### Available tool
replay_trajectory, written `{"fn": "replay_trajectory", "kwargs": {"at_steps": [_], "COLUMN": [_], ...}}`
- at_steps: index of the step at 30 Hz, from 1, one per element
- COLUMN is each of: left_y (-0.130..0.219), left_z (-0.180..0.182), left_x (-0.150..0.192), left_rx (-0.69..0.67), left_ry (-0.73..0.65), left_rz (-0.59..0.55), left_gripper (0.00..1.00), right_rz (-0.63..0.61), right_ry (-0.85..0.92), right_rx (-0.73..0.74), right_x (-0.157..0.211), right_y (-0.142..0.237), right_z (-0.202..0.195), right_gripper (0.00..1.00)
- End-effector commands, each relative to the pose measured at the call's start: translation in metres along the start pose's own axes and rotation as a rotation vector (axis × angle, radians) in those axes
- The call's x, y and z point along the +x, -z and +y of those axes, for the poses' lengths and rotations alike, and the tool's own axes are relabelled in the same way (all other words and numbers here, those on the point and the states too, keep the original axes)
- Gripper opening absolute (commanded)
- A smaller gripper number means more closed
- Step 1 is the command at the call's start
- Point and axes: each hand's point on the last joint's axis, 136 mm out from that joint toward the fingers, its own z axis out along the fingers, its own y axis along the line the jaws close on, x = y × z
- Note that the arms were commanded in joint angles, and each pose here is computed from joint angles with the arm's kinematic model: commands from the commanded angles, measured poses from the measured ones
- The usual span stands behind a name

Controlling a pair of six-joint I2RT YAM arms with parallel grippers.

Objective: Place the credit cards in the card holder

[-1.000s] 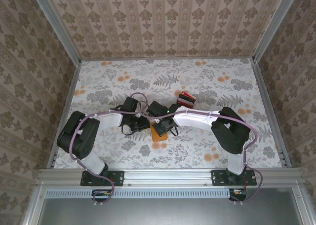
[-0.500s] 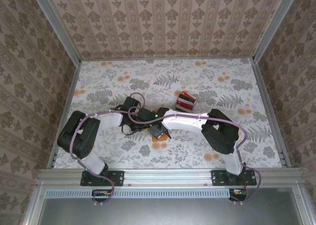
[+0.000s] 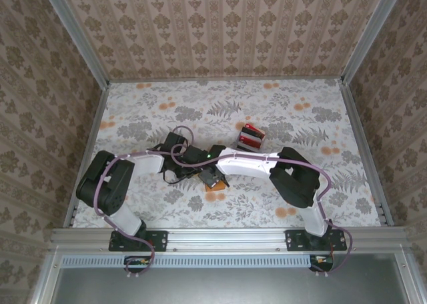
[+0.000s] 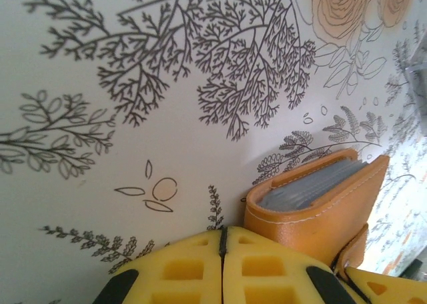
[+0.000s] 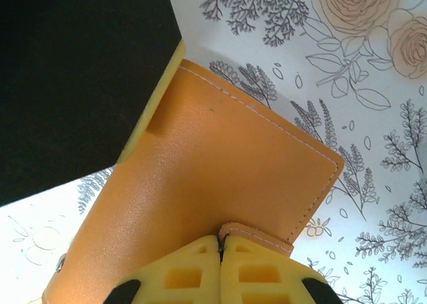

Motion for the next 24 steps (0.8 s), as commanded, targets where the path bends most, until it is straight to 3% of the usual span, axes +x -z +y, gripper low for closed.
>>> {"fn": "replay_trajectory", "kwargs": {"at_steps": [1,8,18,19,22,24], "left_y": [-0.003,0.036,0.074,0.081,0.092,0.094], "left_z": [0.01,0.037,0.041,0.043,0.045,0.046], "left_x": [0.001,-0.016,-0.034,-0.036,-0.038,-0.038], "left_rx": [-0.003,-0.041,-0.064,-0.067,-0.077,-0.077], "left_ry": [-0.036,0.019,0.033,0.039,0.043,0.048], "left_rz": [-0.033,-0.119,-0.222,-0.239,-0.267,-0.273], "left_gripper": [0.06,0.07,0.12,0.14,0.18,0.2], "right_rz": [0.392,0.345,0.105,0.09,0.05,0.011], "right_ry": [0.113,0.045,-0.129,-0.133,-0.137,-0.145], "right_rx": [-0.203,-0.222,-0.193,-0.191,-0.199,-0.211], "right_x": [0.105,0.093,0.008,0.002,-0.013,-0.021], "right_y": [-0.083,-0.076,-0.041,-0.038,-0.027,-0.016], "right_z": [0.062,0.053,0.01,0.006,0.003,0.001], "right_gripper": [0.0,0.0,0.03,0.07,0.36,0.4]}}
